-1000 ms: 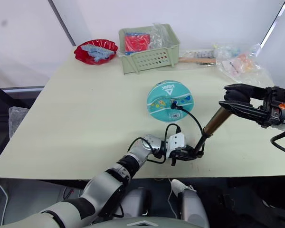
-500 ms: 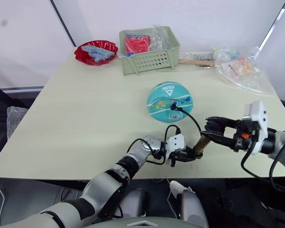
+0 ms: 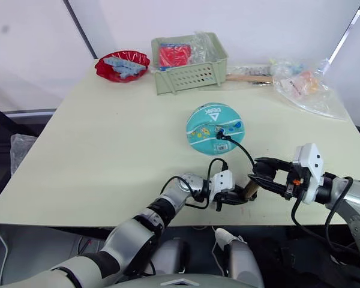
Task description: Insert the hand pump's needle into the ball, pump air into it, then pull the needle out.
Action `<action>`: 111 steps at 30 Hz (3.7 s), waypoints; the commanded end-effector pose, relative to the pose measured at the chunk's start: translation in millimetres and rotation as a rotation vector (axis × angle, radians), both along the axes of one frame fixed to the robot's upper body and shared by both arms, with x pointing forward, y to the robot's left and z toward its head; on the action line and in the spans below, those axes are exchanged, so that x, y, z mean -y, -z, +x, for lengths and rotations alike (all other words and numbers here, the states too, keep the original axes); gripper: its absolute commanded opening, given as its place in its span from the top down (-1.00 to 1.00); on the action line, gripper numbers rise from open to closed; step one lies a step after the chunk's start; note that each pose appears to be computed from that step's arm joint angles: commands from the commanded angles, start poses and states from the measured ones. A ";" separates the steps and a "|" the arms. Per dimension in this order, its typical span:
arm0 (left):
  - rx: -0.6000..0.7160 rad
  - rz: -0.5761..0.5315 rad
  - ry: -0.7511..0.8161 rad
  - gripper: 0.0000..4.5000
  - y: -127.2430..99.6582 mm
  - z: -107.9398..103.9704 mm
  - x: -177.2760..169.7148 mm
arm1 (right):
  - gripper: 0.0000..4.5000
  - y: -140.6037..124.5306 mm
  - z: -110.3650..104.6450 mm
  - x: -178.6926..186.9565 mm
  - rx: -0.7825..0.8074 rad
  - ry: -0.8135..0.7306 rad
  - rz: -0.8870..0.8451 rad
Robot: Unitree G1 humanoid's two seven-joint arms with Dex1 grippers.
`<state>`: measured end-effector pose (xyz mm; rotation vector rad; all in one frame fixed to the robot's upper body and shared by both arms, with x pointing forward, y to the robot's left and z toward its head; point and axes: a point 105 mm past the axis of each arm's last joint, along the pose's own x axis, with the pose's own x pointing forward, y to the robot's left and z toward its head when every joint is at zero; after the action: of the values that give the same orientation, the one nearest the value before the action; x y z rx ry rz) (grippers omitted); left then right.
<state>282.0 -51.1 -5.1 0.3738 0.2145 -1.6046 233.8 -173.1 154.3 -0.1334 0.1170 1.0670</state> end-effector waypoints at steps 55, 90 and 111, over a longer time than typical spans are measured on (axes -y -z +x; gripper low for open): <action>-0.121 0.108 -0.016 0.53 32.4 -11.5 -23.1 | 0.18 49.3 -9.4 -0.2 -0.159 -0.011 -0.096; -0.118 0.171 -0.001 0.53 40.2 -14.4 -23.6 | 0.18 -154.1 -13.5 25.0 0.191 -0.041 0.031; -0.111 0.172 0.006 0.53 38.8 -13.6 -23.4 | 0.18 -35.7 -8.1 15.7 -0.137 -0.094 -0.138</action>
<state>283.4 -52.2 -4.1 0.3889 0.2269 -1.6213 227.7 -190.0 216.0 -0.1916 0.2162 1.1496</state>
